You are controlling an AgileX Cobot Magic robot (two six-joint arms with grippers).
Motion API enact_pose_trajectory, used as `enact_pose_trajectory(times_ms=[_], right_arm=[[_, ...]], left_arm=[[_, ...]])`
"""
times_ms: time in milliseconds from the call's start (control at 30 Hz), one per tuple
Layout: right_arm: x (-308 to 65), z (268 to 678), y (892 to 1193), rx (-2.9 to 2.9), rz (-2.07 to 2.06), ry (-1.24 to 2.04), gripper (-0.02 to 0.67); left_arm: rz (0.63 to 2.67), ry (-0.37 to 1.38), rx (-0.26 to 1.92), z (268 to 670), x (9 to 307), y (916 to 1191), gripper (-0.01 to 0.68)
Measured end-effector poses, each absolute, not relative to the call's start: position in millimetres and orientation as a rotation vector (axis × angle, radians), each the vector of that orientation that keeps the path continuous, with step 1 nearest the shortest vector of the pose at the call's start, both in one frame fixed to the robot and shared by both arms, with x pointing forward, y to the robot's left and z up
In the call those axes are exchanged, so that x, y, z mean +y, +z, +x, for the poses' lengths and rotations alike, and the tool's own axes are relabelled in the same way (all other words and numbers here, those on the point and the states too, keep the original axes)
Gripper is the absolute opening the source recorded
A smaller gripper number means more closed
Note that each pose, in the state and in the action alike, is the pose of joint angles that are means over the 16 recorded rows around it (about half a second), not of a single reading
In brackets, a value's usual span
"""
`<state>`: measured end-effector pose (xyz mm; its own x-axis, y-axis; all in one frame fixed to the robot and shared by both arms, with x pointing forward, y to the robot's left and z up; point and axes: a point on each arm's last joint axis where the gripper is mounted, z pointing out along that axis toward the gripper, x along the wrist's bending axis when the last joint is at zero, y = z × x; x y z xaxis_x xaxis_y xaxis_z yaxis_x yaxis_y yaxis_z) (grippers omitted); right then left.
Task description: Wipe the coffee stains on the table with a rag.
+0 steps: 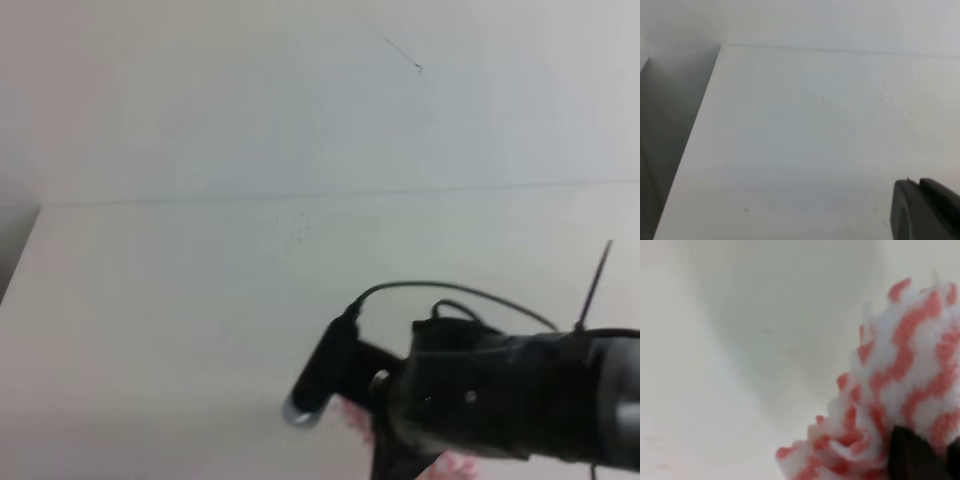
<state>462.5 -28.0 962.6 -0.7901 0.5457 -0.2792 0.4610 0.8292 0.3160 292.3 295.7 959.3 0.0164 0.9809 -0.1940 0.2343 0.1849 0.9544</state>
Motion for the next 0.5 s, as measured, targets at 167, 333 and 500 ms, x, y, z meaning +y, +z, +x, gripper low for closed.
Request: enact_pose_trajectory(times_ms=[167, 333, 500], right_arm=[[-76, 510, 972, 2.458, 0.909, 0.367, 0.028], [-124, 559, 970, 2.313, 1.097, 0.375, 0.030], [-154, 599, 963, 2.215, 1.262, 0.405, 0.030]], left_arm=[[1.246, 0.918, 1.431, 292, 296, 959, -0.001], [1.245, 0.919, 1.430, 292, 296, 959, -0.001], [1.243, 0.920, 1.427, 292, 296, 960, -0.001]])
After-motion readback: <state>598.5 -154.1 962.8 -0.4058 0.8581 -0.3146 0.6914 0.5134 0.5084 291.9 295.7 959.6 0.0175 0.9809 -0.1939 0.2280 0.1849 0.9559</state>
